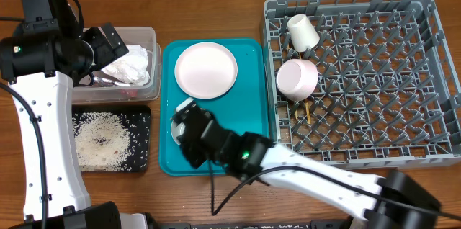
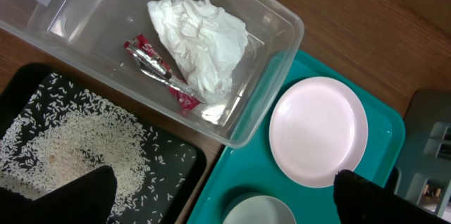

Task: Sort waste into correct bins and load items into the dishwasher
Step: 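Move the right gripper to the white bowl on the teal tray and grasp it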

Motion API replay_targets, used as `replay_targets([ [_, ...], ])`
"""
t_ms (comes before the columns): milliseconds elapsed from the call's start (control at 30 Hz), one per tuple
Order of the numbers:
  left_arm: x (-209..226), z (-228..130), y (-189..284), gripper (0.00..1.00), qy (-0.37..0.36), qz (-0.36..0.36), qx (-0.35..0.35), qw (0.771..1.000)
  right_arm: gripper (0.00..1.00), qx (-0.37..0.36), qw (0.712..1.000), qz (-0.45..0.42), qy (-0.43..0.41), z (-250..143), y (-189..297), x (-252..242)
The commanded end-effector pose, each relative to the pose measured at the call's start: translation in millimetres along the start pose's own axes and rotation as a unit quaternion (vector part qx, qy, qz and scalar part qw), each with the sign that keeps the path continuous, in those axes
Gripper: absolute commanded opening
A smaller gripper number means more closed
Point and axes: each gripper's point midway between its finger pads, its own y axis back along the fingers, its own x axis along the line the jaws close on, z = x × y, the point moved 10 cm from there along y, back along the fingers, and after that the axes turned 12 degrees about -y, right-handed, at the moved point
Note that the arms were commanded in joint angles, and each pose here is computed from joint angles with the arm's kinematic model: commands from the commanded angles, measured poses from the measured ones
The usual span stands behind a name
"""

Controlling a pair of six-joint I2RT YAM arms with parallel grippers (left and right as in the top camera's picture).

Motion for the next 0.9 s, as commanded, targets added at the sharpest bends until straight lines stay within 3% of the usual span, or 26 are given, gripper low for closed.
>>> replay_targets([
  [0,0,3,4,1.00,-0.007,0.002,-0.009,1.000,0.33,0.006,0.999,-0.014,0.042,-10,-24,4],
  [133,0,3,4,1.00,-0.007,0.002,-0.009,1.000,0.44,0.010,0.997,-0.012,0.080,-16,-38,4],
  [533,0,3,4,1.00,-0.007,0.002,-0.009,1.000,0.52,0.019,0.994,-0.017,0.107,-25,-58,-1],
  [700,0,3,4,1.00,-0.007,0.002,-0.009,1.000,0.22,0.024,0.994,-0.020,0.107,-29,-66,-4],
  [867,0,3,4,1.00,-0.007,0.002,-0.009,1.000,0.19,0.035,0.994,-0.032,0.102,-33,-75,-14],
])
